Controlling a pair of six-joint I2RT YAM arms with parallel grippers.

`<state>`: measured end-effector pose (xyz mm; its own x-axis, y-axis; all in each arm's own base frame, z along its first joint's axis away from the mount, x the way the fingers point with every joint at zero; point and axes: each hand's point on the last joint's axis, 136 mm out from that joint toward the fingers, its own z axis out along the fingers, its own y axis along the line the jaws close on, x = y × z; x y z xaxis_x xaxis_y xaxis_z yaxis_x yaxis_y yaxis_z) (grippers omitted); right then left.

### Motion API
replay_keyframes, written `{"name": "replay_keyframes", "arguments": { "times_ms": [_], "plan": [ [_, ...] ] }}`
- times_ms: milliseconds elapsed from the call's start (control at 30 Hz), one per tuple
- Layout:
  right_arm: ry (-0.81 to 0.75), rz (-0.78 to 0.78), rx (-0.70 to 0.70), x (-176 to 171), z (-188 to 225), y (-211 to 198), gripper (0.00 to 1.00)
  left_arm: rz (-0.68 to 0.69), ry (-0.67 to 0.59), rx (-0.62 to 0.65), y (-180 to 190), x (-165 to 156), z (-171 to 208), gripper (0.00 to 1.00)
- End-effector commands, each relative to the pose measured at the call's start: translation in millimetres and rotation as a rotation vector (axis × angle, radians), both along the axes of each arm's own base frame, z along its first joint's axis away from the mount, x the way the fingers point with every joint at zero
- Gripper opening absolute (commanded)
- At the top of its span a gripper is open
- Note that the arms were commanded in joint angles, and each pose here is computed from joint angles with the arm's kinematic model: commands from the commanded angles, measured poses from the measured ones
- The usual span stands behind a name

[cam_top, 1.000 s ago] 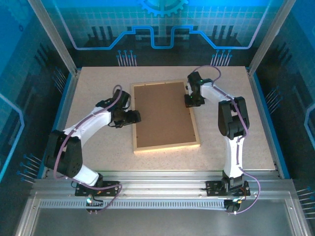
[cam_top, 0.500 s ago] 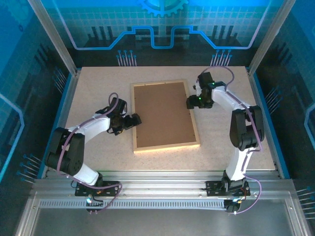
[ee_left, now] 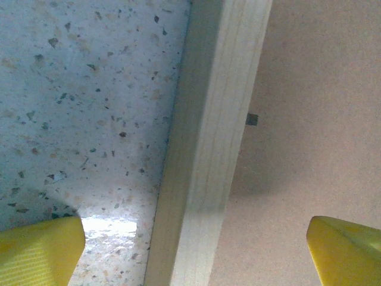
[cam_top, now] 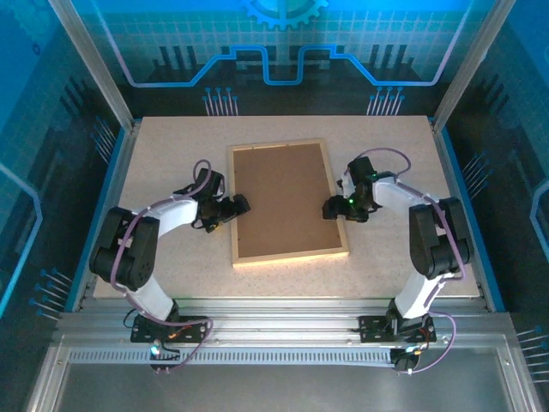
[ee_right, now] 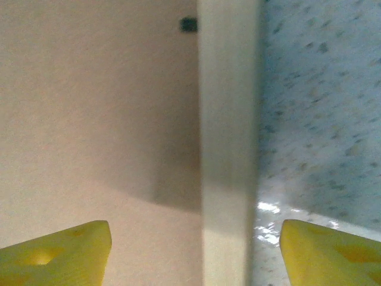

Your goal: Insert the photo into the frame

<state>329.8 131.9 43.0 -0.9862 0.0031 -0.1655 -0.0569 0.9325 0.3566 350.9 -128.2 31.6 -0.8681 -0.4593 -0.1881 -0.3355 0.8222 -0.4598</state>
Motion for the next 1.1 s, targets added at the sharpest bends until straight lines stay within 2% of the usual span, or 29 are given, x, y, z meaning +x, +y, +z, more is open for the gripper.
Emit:
{"name": "replay_keyframes", "arguments": {
  "times_ms": [0, 167, 333, 567, 700, 900, 967, 1067],
  "plan": [
    [-0.005, 0.013, 0.125, -15, 16, 26, 0.73, -0.052, -0.065, -0.121, -28, 26, 8, 0.97],
    [0.031, 0.035, 0.213, -41, 22, 51, 0.68, -0.087, -0.105, -0.178, -50, 53, 24, 0.94],
    [0.049, 0.048, 0.219, -60, 27, 63, 0.66, -0.122, -0.119, -0.204, -70, 73, 32, 0.93],
    [0.054, 0.063, 0.244, -71, 33, 81, 0.64, -0.186, -0.184, -0.223, -91, 119, 63, 0.93],
    [0.049, 0.092, 0.271, -72, 38, 96, 0.63, -0.210, -0.199, -0.184, -96, 151, 70, 0.93],
    [-0.017, 0.063, 0.164, -56, 46, 71, 0.63, -0.169, -0.206, -0.117, -69, 183, 75, 0.95],
    [-0.062, 0.039, 0.141, -42, 55, 56, 0.65, -0.141, -0.210, -0.096, -52, 185, 82, 0.99],
    [-0.156, -0.008, 0.122, -6, 74, 32, 0.68, -0.116, -0.231, -0.029, -28, 178, 100, 0.99]
  ]
}}
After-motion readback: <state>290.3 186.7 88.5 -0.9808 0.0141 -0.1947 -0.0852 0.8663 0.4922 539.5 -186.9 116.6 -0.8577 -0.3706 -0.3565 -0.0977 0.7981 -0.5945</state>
